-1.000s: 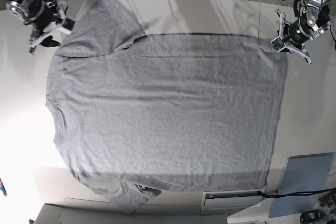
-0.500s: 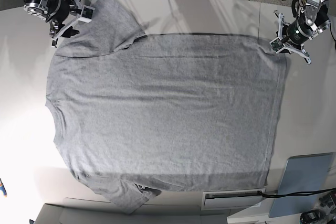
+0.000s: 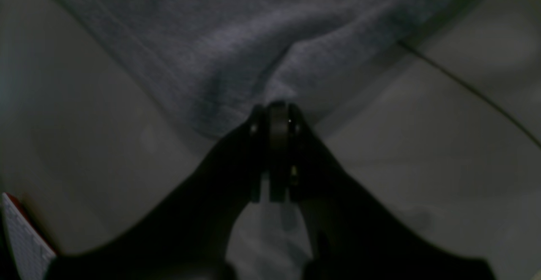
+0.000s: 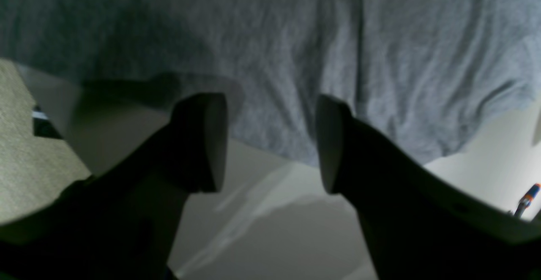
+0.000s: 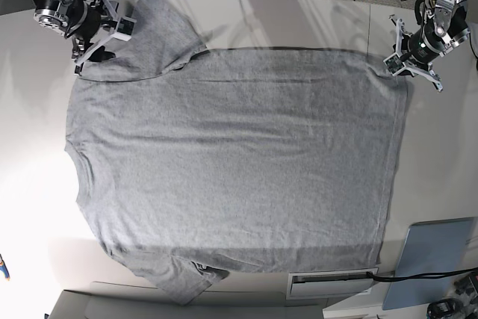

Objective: Fold the T-shirt properly
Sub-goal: 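Move both grippers down to the shirt's shoulder corners and grasp them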

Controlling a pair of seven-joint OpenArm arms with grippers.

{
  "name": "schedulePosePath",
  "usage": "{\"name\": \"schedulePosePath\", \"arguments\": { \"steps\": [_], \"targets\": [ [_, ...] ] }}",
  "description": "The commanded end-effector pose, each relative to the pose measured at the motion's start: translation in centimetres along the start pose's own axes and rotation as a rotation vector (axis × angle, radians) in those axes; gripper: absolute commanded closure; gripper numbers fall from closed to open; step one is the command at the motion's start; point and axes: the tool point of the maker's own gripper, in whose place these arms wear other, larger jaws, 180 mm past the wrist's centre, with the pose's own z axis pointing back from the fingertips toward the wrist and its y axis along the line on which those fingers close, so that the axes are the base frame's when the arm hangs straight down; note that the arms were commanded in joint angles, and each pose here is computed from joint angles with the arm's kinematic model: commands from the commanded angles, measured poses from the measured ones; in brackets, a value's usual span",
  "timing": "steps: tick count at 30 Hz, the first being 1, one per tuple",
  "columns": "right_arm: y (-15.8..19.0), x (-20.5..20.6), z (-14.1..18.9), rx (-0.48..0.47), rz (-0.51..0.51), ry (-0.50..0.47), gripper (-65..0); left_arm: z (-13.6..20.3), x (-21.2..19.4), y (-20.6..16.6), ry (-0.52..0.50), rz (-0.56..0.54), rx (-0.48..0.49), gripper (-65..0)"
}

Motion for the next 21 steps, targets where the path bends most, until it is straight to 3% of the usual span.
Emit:
{"name": "schedulePosePath", "arguments": {
  "steps": [1,8,17,21],
  "targets": [
    [-0.4,-0.3,0.1,-0.007,0.007,0.0,-32.4,0.1,-1.5,-1.1,0.07,-0.023,-0.045,0.0],
    [1.5,-1.8,-0.8,0.065,-0.019,0.004,-32.4,0.1,-1.5,-1.1,0.069,-0.023,-0.044,0.0],
    [0.4,-0.8,-1.1,0.043,-0.008,-0.033,-32.4,0.1,-1.5,-1.1,0.068,-0.023,-0.044,0.0],
    [-0.1,0.3,-1.9,0.037,0.043,-0.031,-32.4,0.1,-1.5,-1.1,0.069,-0.022,-0.045,0.0]
  ]
}}
